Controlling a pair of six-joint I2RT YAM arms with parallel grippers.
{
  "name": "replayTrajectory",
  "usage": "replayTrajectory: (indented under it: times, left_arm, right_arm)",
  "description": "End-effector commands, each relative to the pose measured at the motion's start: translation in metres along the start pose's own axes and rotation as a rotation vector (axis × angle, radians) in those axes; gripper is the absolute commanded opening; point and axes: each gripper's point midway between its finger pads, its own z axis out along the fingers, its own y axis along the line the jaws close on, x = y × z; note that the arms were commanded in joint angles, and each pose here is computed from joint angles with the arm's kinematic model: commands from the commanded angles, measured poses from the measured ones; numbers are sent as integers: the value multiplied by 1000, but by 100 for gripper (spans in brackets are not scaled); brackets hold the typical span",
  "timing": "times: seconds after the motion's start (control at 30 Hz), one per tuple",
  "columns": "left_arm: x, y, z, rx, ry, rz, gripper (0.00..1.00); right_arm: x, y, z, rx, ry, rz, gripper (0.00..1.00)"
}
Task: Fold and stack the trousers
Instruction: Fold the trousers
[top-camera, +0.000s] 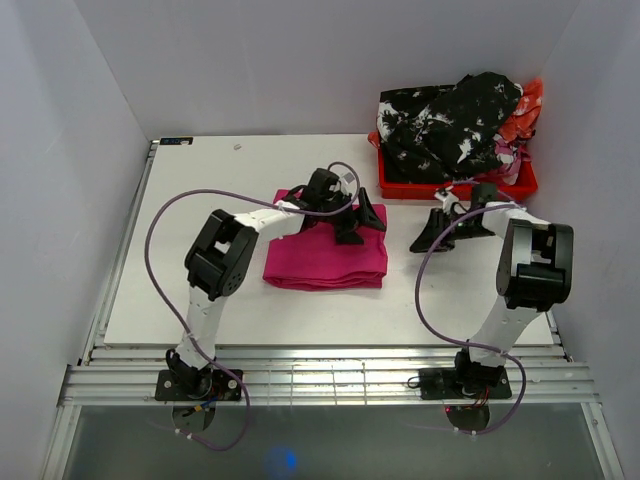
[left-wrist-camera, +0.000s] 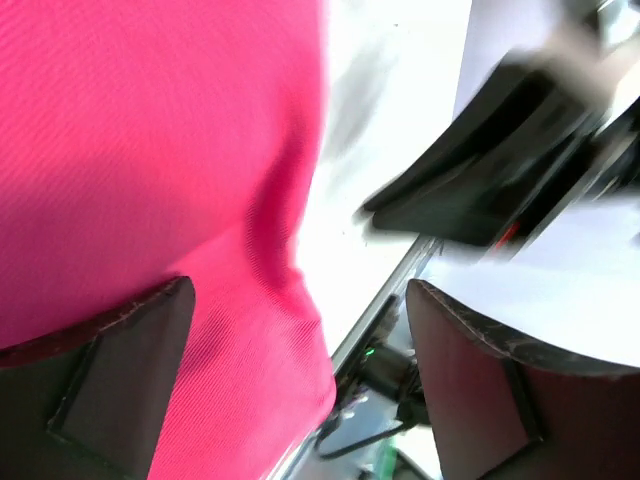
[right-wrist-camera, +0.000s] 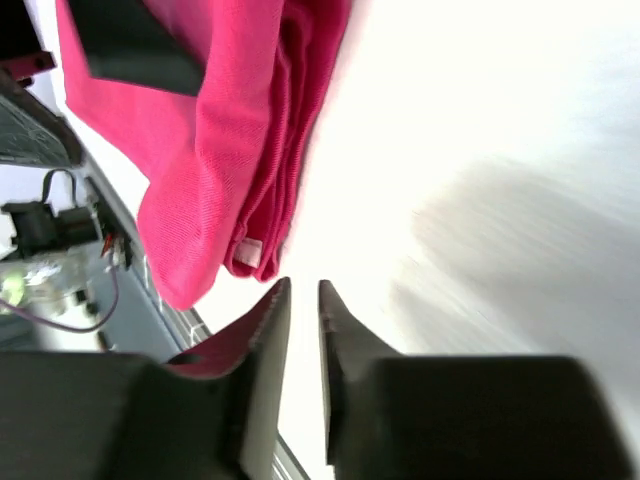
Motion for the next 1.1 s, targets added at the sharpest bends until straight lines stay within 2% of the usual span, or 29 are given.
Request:
replayTrajectory:
  times: [0.0, 0.03, 0.07, 0.13, 0.17, 0.23, 0.27, 0.3, 0.33, 0.37, 0.43, 0.5, 0.57, 0.6, 0.67, 0.7, 0.8, 0.93, 1.07]
  left_arm:
    - [-33, -63, -80, 86, -157, 285, 98]
    - [-34, -63, -92, 86, -169, 318, 98]
    - [-36, -67, -104, 94, -184, 357, 98]
    - [-51, -67, -142, 92, -235, 442, 98]
    - [-54, -64, -156, 101, -232, 445, 98]
    - [-57, -60, -196, 236, -172, 469, 98]
    - [-62, -42, -211, 244, -173, 421, 97]
    - [-60, -35, -217, 238, -162, 393, 90]
    - [-56, -32, -224, 236, -160, 447, 81]
    - [-44, -24, -226, 239, -126, 432, 68]
    - [-29, -15, -229, 245, -92, 451, 61]
    - [-4, 1, -225, 257, -50, 402, 57]
    - [10, 25, -218, 239, -5, 302, 52]
    - [25, 47, -213, 226, 33, 211, 45]
    - [38, 74, -209, 222, 67, 52, 38]
    - [47, 102, -207, 199, 76, -65, 37]
    - [49, 144, -200, 125, 61, -177, 33]
    - [56, 180, -187, 45, 65, -245, 29]
    - [49, 185, -188, 38, 74, -234, 28]
  right_arm:
    - [-21, 24, -47, 31, -22, -155, 26]
    - [-27, 33, -50, 6, -32, -184, 31]
    - [-31, 47, -53, -32, -34, -183, 42]
    - [-48, 84, -52, -144, -51, -240, 54]
    - [-46, 106, -42, -214, -23, -255, 67]
    - [-48, 128, -32, -262, -5, -307, 75]
    - [-40, 145, -17, -301, 36, -343, 79]
    - [-38, 153, -9, -324, 49, -366, 81]
    - [-34, 160, -3, -345, 68, -374, 82]
    - [-29, 162, 6, -366, 96, -360, 84]
    - [-16, 172, 23, -409, 151, -373, 85]
    - [-2, 164, 41, -427, 207, -339, 86]
    - [12, 148, 53, -439, 248, -262, 86]
    - [18, 141, 57, -430, 266, -230, 87]
    - [30, 127, 64, -423, 294, -185, 87]
    - [42, 119, 67, -405, 316, -149, 87]
    - [61, 100, 74, -373, 350, -101, 88]
    - [79, 73, 84, -333, 394, -72, 88]
    - [75, 68, 84, -328, 391, -105, 84]
